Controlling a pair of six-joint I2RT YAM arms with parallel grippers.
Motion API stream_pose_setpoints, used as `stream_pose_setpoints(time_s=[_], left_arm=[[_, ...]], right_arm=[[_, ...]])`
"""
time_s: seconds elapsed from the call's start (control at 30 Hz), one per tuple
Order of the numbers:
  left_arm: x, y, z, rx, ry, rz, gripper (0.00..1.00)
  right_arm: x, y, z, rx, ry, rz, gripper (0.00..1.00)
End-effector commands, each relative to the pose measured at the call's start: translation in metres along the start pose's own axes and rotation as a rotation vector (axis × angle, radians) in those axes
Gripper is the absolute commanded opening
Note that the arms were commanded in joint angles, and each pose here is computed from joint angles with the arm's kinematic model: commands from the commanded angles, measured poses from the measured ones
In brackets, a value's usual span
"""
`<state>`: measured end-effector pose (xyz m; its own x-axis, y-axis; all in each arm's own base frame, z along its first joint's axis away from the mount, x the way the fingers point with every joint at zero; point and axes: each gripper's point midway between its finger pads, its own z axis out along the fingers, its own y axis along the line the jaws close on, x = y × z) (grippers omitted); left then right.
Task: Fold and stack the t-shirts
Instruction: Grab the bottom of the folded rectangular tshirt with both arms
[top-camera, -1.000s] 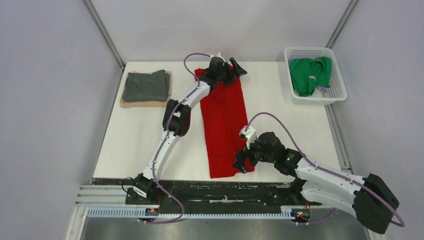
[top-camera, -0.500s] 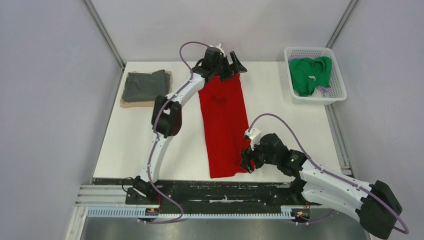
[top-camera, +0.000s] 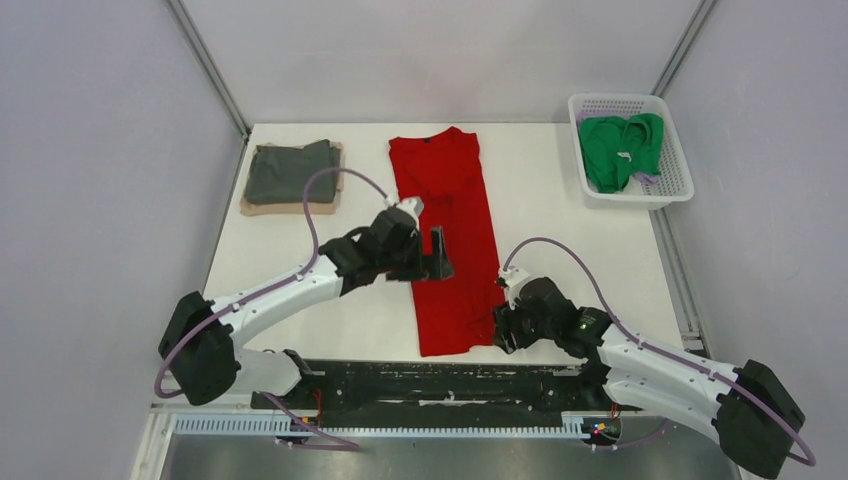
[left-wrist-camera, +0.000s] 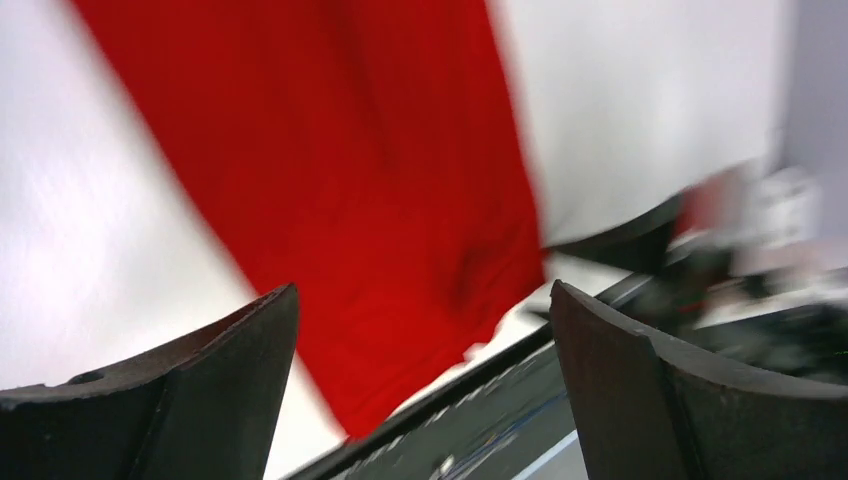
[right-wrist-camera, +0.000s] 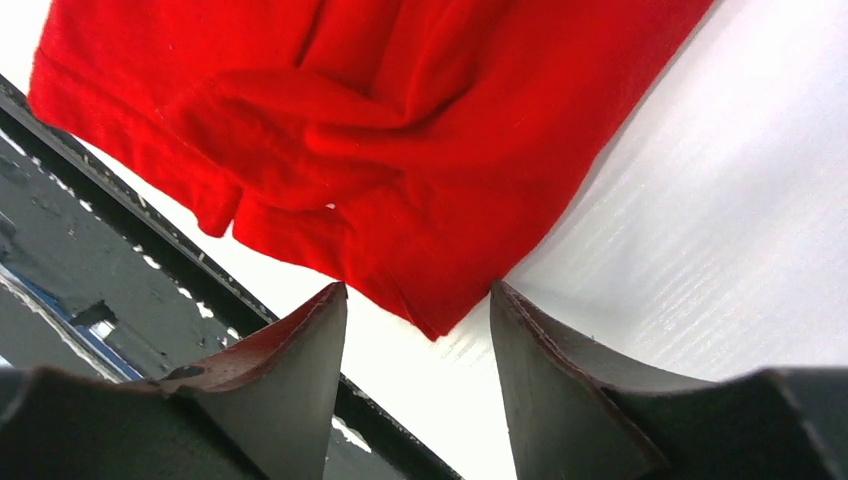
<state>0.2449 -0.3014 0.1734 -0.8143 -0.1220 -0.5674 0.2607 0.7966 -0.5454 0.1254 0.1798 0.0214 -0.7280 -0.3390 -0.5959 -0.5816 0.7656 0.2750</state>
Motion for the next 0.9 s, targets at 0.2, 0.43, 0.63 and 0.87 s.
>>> stream_pose_setpoints(time_s=[0.2, 0.43, 0.63, 0.87], left_arm=[[0.159, 0.051, -0.036, -0.096, 0.378, -0.066, 1.00], [0.194, 0.049, -0.032, -0.033, 0.452, -0.106, 0.96], [0.207, 0.047, -0.023, -0.019, 0.500, -0.112, 0.86], [0.222, 0.061, -0.018, -0.096, 0.524, -0.118, 0.70]], right_arm=[[0.020, -0.014, 0.002, 0.070, 0.047, 0.039, 0.43], [0.026, -0.019, 0.002, 0.100, 0.061, 0.063, 0.25], [0.036, -0.024, -0.003, 0.133, 0.092, 0.079, 0.11], [0.035, -0.022, -0.006, 0.121, 0.061, 0.100, 0.07]])
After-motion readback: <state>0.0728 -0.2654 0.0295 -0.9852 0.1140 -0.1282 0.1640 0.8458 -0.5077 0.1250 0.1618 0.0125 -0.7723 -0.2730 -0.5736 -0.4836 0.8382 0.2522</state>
